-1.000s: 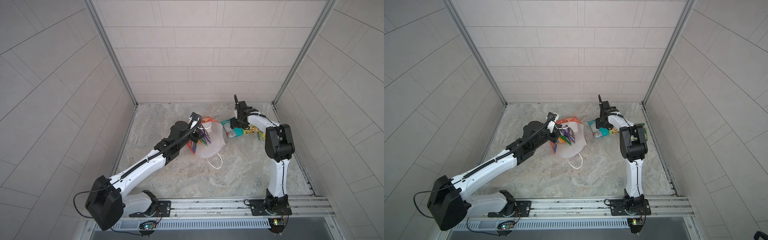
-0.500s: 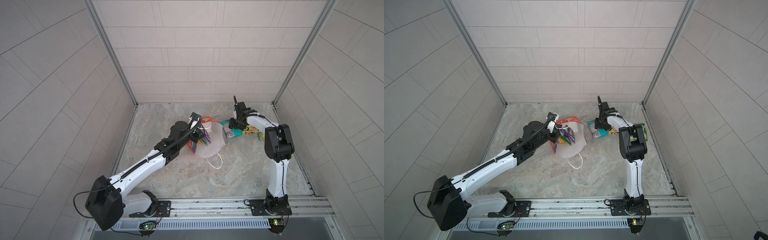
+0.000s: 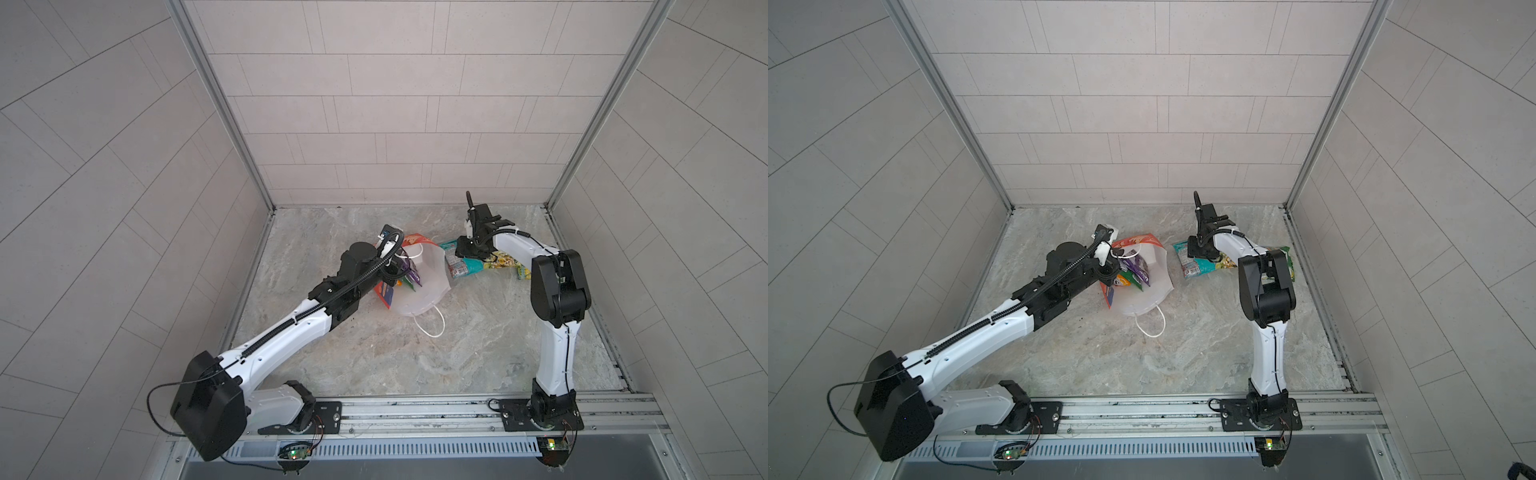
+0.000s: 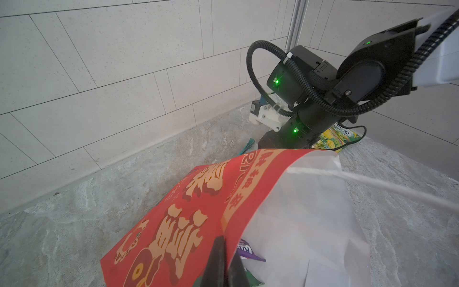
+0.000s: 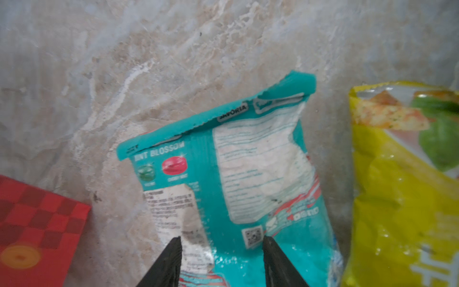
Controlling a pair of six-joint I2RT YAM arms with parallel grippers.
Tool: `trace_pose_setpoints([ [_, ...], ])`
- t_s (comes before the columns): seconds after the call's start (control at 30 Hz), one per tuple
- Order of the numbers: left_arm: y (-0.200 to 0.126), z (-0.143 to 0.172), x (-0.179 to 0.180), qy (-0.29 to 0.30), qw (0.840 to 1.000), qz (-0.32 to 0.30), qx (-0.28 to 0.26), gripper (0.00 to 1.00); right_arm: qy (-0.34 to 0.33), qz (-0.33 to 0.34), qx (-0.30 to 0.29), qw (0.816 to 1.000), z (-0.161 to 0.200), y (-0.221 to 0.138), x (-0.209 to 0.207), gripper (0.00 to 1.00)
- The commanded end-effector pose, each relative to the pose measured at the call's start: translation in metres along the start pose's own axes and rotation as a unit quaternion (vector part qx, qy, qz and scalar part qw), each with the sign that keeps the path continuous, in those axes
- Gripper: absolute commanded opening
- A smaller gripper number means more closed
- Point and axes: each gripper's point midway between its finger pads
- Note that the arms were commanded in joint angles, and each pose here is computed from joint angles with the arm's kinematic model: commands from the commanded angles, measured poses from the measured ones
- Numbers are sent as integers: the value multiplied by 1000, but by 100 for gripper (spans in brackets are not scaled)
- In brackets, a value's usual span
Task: Take the snacks out of the paper bag
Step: Move the snack to the top-right of the table.
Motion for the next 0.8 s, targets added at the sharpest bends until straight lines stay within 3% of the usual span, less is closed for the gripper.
trace_pose_setpoints([
  [0.0,-2,-6,4,-4,1000,-12,-13,0,-48,-14,-20,999,-7,-20,26,49],
  [0.2,-3,-5,3,-4,1000,-11,-12,0,-109,23,4,994,0,-8,45,48],
  [0.27,-3,-5,5,-5,1000,-15,-12,0,-122,38,6,992,1,0,46,42],
  [0.37,-2,-3,5,-5,1000,-15,-9,0,-124,26,21,992,1,13,52,30],
  [0.77,-3,-2,7,-3,1000,-20,-8,0,-100,80,8,992,-30,50,34,25],
])
Point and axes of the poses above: each gripper's point midway between its finger pads, its own y axis out along the fingers, its own x axis along the line the jaws close on, z = x × y, and after that the axes turned 10 degrees about -y, right-handed
